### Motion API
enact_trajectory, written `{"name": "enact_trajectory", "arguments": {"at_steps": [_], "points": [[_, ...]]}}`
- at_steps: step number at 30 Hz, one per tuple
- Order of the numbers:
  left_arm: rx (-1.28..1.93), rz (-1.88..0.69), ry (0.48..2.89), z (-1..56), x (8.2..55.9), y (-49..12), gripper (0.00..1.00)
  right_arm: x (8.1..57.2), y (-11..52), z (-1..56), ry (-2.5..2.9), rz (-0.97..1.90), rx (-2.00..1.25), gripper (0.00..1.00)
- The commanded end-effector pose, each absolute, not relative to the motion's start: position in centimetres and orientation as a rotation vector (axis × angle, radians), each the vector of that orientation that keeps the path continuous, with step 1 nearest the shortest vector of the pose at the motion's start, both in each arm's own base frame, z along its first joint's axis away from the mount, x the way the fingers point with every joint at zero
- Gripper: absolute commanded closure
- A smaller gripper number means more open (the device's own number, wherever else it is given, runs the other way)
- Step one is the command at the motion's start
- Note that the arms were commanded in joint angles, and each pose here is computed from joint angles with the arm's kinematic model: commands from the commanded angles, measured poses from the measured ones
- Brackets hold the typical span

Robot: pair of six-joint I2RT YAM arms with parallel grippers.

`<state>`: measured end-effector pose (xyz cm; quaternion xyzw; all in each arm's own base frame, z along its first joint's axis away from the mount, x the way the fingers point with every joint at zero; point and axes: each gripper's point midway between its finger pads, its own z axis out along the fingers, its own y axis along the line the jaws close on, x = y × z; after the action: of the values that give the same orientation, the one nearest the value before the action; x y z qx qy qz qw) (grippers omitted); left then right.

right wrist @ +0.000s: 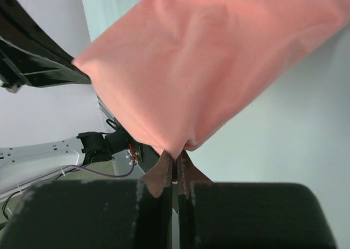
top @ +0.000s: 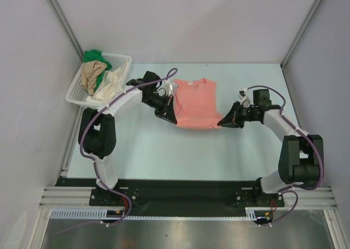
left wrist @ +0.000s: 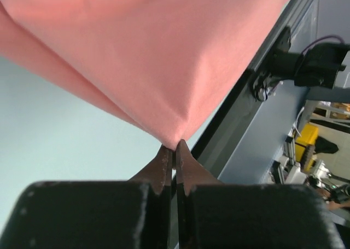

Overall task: Fold and stack the t-shirts
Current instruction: Fold the tshirt

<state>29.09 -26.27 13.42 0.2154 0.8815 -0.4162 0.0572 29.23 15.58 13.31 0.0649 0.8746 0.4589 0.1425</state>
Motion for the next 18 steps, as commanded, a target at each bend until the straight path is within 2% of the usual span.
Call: {"name": "enact_trajectory", "arguments": {"at_steps": [1, 6, 7, 9, 10, 11, 12, 13, 14, 15, 16, 17, 18], "points": [[0.699, -1.228, 2.534, 16.2, 33.2, -27.2, 0.99, 32.9, 15.4, 14.8, 2.432, 1.267, 0.116, 1.0], [0.675, -1.136, 2.42, 18.1, 40.1, -27.2, 1.0, 39.5, 15.2, 15.1, 2.386, 1.223, 0.054, 1.0], [0.656, -1.129, 2.442, 16.6, 41.5, -27.2, 1.0, 42.1, 15.2, 16.8, 2.329, 1.203, 0.014, 1.0], [0.639, -1.074, 2.382, 17.2, 45.0, -26.9, 1.0, 45.0, 15.1, 16.9, 2.304, 1.179, -0.007, 1.0], [0.633, -1.052, 2.367, 16.9, 46.3, -26.8, 1.0, 47.9, 15.1, 16.3, 2.288, 1.156, -0.025, 1.0], [0.618, -1.034, 2.386, 14.6, 47.9, -26.6, 0.97, 49.1, 15.3, 15.9, 2.282, 1.151, -0.036, 1.0], [0.617, -0.971, 2.335, 15.4, 50.1, -26.5, 0.82, 50.6, 15.4, 15.3, 2.275, 1.14, -0.045, 1.0], [0.611, -0.938, 2.29, 15.5, 51.9, -26.5, 0.72, 52.1, 15.3, 13.0, 2.297, 1.117, -0.036, 0.96], [0.595, -0.915, 2.294, 13.5, 53.5, -26.4, 0.64, 54.1, 15.5, 13.9, 2.253, 1.091, -0.067, 0.93], [0.568, -0.809, 2.219, 15.5, 56.2, -25.8, 0.54, 55.3, 15.6, 13.8, 2.232, 1.071, -0.076, 0.73], [0.554, -0.744, 2.158, 16.4, 58.1, -25.6, 0.42, 56.0, 15.8, 13.7, 2.225, 1.063, -0.085, 0.61], [0.537, -0.688, 2.118, 17.3, 59.3, -25.2, 0.37, 57.4, 15.6, 14.8, 2.186, 1.023, -0.125, 0.55], [0.533, -0.655, 2.072, 19.0, 60.0, -24.9, 0.36, 58.1, 15.1, 15.0, 2.19, 0.947, -0.116, 0.5]]}}
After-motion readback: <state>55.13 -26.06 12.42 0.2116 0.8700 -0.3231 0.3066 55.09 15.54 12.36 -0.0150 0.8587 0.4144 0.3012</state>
